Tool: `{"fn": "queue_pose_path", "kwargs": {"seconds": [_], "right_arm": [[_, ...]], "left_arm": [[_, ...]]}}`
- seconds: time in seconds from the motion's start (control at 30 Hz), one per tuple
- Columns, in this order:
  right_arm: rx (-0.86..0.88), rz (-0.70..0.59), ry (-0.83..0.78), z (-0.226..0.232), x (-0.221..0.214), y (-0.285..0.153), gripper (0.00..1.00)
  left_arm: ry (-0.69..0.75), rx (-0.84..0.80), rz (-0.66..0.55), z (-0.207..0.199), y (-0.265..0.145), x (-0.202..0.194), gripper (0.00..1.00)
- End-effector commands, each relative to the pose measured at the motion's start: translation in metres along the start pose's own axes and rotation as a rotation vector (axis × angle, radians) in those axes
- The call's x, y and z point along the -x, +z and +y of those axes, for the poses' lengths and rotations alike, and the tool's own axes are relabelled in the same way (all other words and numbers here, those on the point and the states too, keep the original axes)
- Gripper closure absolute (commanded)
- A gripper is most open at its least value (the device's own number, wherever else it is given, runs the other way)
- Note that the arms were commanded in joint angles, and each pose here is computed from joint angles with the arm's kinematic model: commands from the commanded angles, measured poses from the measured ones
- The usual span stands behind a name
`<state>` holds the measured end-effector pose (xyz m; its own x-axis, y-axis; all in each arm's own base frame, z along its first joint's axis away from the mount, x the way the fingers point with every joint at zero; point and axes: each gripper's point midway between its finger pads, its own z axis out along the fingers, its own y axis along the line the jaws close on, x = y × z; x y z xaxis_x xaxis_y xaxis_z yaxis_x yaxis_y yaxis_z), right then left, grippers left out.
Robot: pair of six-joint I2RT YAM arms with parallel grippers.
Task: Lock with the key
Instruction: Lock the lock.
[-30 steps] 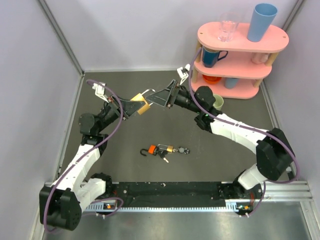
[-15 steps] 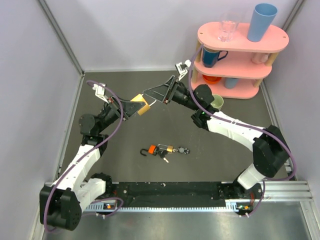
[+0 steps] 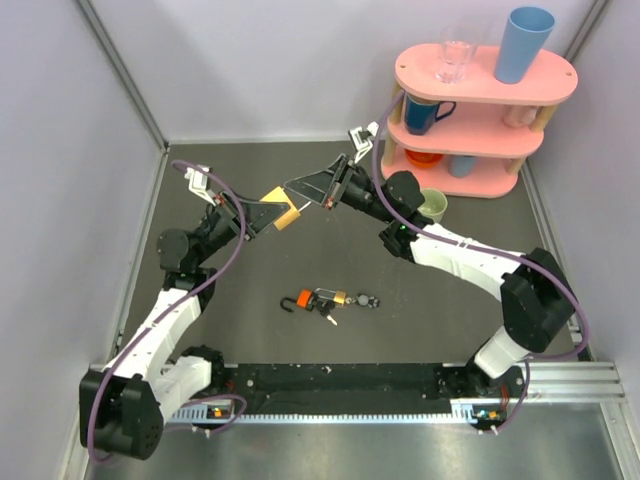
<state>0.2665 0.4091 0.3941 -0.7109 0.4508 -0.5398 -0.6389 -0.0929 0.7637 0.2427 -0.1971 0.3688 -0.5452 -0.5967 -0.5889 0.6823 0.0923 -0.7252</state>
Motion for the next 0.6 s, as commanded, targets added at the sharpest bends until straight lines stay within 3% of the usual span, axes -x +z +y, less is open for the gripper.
{"fn": "queue_pose_path", "kwargs": {"seconds": [0.0,0.23,0.3,0.4,0.43,0.57], "right_arm": [[0.074,-0.029,-0.012,0.0243,0.0046,0.0034,1.00],[0.055,-0.032,-0.039,0.0246,0.0066,0.0025,1.00],[0.052,-0.031,-0.044,0.0254,0.0067,0.0017,1.00],[0.043,-0.030,-0.054,0.0260,0.0073,0.0007,1.00],[0.035,-0.028,-0.059,0.0251,0.0071,0.0003,1.00],[0.013,-0.026,-0.082,0.0271,0.0091,-0.0016,1.00]], "left_arm": [[0.129,-0.102,-0.057,-0.0292,0.0030,0.0169,1.00],[0.148,-0.096,-0.047,-0.0273,0.0037,0.0160,0.99],[0.153,-0.090,-0.040,-0.0265,0.0041,0.0155,0.94],[0.180,-0.072,-0.032,-0.0247,0.0055,0.0167,0.74],[0.191,-0.055,-0.022,-0.0226,0.0067,0.0171,0.60],[0.233,-0.011,-0.004,-0.0202,0.0117,0.0231,0.31]]}}
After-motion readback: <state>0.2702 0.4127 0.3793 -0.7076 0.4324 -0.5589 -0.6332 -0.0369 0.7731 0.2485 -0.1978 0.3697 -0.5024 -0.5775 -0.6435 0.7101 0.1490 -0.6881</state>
